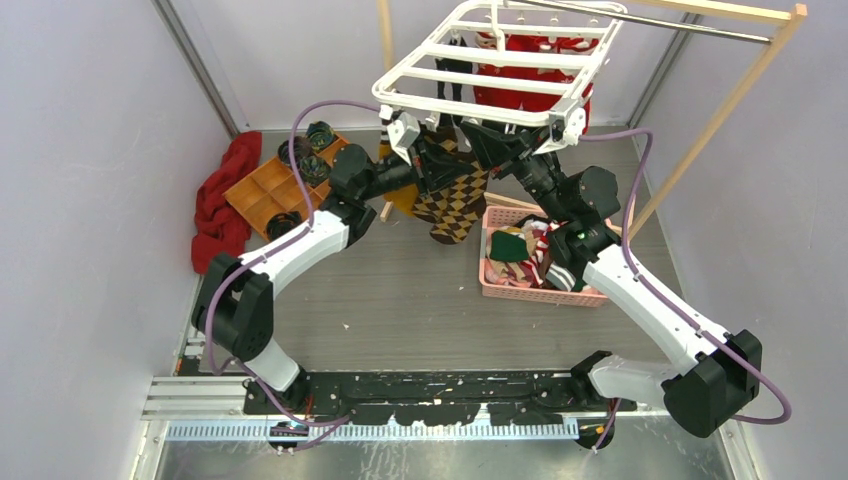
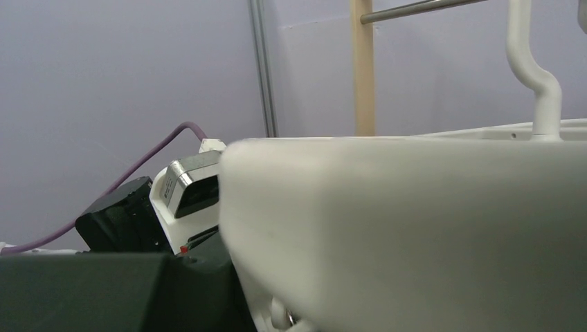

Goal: Clip the socks to the hanger
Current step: Open the clamp at the hanger, then clamp the sock onto the hanger.

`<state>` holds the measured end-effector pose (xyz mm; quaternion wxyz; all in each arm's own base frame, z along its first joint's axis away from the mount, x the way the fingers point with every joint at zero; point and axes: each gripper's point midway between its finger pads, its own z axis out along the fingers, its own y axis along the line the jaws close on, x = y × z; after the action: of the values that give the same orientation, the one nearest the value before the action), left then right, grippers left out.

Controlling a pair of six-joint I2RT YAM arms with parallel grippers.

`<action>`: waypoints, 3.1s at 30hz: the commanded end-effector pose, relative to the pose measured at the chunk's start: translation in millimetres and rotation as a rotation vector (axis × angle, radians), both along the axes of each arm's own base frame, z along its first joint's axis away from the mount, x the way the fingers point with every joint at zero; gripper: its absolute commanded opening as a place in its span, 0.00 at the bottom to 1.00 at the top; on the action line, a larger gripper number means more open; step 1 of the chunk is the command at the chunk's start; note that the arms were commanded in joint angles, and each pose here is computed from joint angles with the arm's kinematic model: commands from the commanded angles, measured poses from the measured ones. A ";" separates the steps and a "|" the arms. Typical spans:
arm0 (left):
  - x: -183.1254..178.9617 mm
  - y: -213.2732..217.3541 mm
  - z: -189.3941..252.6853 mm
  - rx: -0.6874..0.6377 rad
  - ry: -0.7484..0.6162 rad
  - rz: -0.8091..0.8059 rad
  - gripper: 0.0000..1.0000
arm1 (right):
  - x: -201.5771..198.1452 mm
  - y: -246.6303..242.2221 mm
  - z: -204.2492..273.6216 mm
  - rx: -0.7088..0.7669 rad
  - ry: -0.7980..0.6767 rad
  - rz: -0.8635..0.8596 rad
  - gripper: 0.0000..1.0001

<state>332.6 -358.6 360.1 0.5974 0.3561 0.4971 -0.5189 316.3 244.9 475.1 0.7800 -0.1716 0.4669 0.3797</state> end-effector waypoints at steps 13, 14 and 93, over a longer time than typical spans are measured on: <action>-41.1 22.2 63.9 -0.039 -0.064 -0.073 0.00 | -21.4 -4.4 25.8 0.036 -0.041 0.051 0.07; -40.1 23.1 64.7 -0.041 -0.053 -0.070 0.00 | -21.8 -4.1 25.8 0.036 -0.041 0.053 0.07; -61.6 28.7 61.2 0.039 0.355 -0.526 0.00 | -41.5 9.1 33.5 0.013 -0.067 0.179 0.06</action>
<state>280.5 -335.1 414.8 0.3489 0.3676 0.5063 -0.6977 294.2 259.1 472.5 0.7428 -0.2114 0.4657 0.4320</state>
